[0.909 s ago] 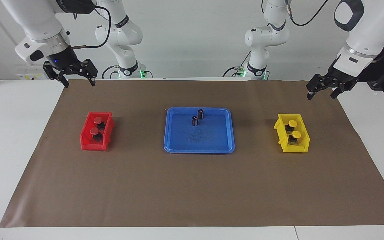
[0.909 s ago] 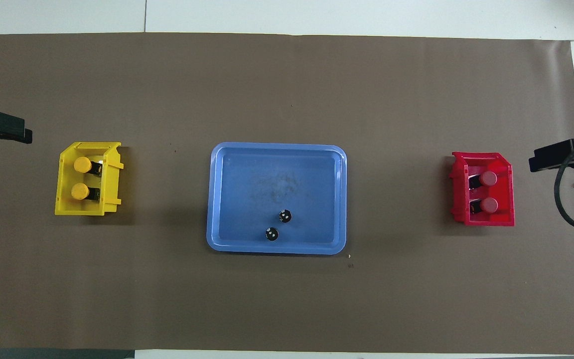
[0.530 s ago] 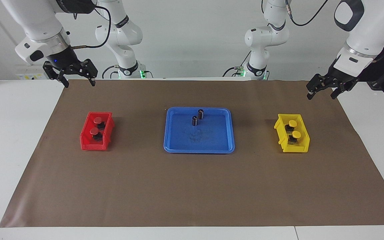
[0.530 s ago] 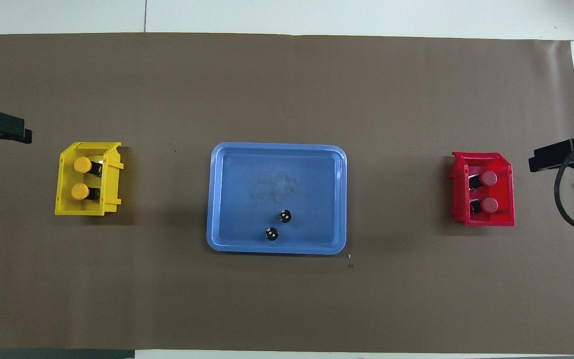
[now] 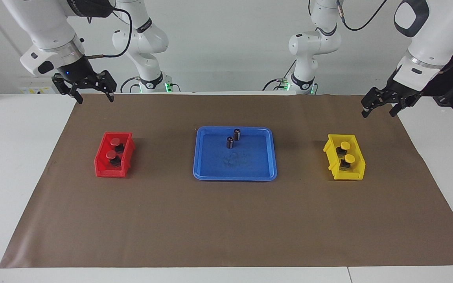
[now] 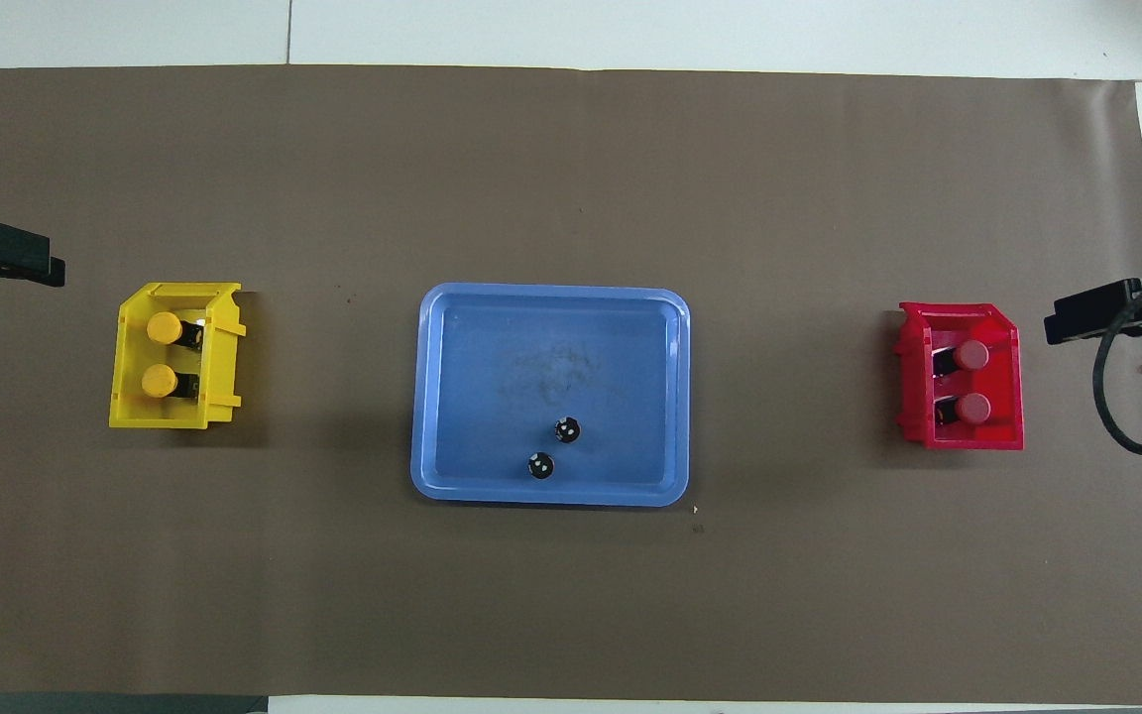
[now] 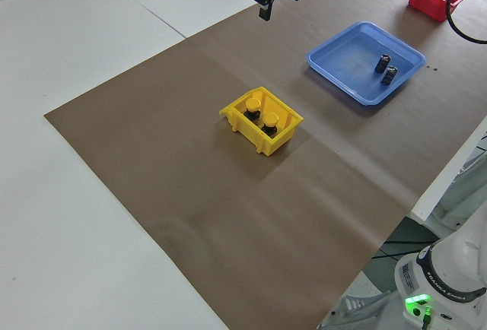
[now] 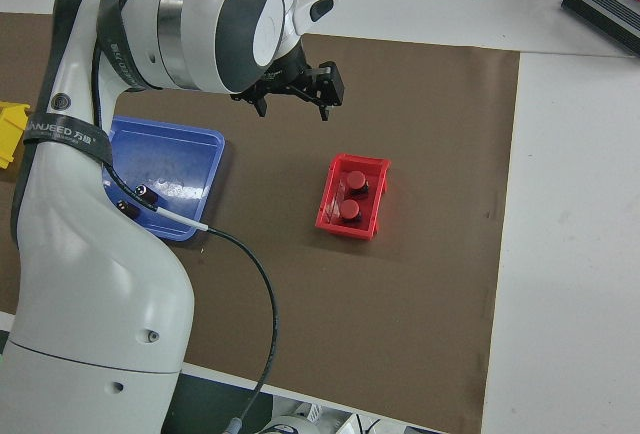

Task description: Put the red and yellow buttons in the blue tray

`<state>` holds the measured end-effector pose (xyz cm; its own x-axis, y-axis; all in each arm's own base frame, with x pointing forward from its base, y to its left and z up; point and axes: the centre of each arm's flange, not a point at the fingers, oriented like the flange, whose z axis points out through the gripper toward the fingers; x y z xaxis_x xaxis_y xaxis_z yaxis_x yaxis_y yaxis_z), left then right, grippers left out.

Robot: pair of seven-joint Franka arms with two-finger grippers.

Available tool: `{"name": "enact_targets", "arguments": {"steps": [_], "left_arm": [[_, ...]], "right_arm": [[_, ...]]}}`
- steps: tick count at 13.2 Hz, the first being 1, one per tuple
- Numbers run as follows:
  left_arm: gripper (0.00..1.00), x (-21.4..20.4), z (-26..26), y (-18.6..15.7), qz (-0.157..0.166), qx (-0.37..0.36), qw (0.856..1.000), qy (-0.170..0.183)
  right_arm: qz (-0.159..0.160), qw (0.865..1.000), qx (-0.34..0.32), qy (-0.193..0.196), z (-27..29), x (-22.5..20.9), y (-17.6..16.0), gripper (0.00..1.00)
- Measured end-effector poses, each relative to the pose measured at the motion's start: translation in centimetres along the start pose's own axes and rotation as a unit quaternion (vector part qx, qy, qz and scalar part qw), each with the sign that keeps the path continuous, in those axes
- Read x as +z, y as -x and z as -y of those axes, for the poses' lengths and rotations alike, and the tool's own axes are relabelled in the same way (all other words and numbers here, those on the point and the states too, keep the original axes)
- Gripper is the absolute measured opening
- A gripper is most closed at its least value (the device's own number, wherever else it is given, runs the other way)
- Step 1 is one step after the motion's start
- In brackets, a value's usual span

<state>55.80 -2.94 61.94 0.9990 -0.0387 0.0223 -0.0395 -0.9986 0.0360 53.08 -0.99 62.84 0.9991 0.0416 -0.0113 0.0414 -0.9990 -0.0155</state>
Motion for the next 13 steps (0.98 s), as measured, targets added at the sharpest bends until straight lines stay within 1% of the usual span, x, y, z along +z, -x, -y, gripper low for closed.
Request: {"name": "enact_targets", "arguments": {"steps": [2, 3, 4, 5, 6, 7, 9, 10, 13], "left_arm": [[1.0, 0.0, -0.1, 0.0, 0.001, 0.001, 1.0, 0.0], [1.0, 0.1, -0.1, 0.0, 0.001, 0.001, 1.0, 0.0], [1.0, 0.1, -0.2, 0.0, 0.001, 0.001, 1.0, 0.0], [1.0, 0.1, -0.2, 0.0, 0.001, 0.001, 1.0, 0.0], [1.0, 0.1, -0.2, 0.0, 0.001, 0.001, 1.0, 0.0], [1.0, 0.1, -0.2, 0.0, 0.001, 0.001, 1.0, 0.0], [1.0, 0.1, -0.2, 0.0, 0.001, 0.001, 1.0, 0.0], [1.0, 0.1, -0.2, 0.0, 0.001, 0.0, 1.0, 0.0], [1.0, 0.1, 0.0, 0.0, 0.001, -0.004, 1.0, 0.0]], "right_arm": [[-0.008, 1.0, 0.0, 0.0, -0.1, 1.2, -0.4, 0.94], [-0.014, 1.0, 0.0, 0.001, -0.3, 2.3, -0.7, 0.85], [-0.018, 1.0, -0.001, 0.001, -0.5, 3.7, -0.9, 0.81], [-0.02, 1.0, -0.001, 0.001, -0.6, 5.1, -1.0, 0.81], [-0.02, 1.0, -0.001, 0.001, -0.6, 6.6, -1.1, 0.77], [-0.022, 1.0, -0.004, 0.002, -0.7, 8.2, -1.2, 0.77], [-0.013, 1.0, -0.019, 0.002, -2.0, 12.3, -1.5, 0.77], [-0.013, 1.0, -0.022, 0.002, -3.2, 14.4, -2.0, 0.72], [-0.017, 1.0, -0.021, 0.004, -4.8, 20.1, -2.8, 0.7]]}}
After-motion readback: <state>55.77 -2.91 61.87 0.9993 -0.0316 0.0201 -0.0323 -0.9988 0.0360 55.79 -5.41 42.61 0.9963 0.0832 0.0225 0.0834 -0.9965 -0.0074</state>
